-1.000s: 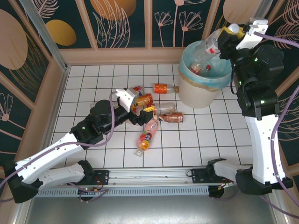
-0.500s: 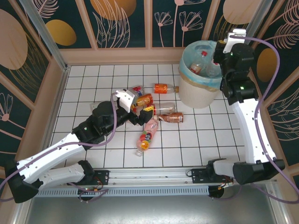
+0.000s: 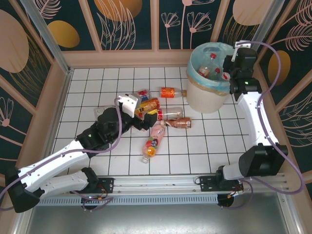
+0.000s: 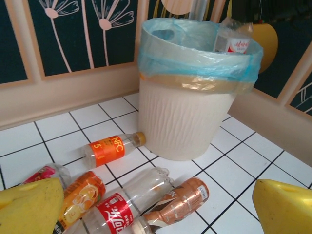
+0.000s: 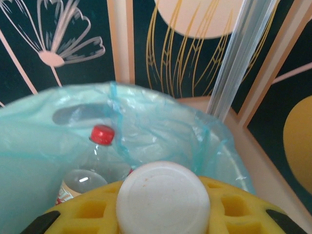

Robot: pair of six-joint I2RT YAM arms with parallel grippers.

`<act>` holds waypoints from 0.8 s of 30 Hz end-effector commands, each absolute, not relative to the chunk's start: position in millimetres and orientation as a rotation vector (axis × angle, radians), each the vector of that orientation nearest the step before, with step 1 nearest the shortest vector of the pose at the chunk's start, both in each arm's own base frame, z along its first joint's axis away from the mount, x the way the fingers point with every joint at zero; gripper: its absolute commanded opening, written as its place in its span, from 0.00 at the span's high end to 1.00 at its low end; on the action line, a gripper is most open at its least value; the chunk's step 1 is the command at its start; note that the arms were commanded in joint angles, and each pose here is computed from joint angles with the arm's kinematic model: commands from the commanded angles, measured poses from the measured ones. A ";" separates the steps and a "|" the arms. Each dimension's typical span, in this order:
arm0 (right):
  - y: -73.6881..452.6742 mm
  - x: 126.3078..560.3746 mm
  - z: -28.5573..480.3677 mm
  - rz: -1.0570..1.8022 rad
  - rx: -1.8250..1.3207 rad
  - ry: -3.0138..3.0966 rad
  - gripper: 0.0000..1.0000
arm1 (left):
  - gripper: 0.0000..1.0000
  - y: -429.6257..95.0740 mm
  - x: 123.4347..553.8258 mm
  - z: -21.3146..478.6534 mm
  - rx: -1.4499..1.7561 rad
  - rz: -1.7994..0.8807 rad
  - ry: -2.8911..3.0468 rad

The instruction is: Put the plastic bottles in the bin

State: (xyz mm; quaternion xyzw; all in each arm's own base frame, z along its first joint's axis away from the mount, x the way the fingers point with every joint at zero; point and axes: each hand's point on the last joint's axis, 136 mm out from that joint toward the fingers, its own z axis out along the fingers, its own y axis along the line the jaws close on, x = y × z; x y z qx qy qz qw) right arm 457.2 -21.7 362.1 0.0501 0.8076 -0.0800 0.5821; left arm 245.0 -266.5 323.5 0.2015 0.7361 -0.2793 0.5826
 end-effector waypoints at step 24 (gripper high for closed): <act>-11.3 473.2 348.9 0.050 0.104 1.932 0.44 | 0.01 -260.2 254.0 329.2 0.388 -0.617 1.722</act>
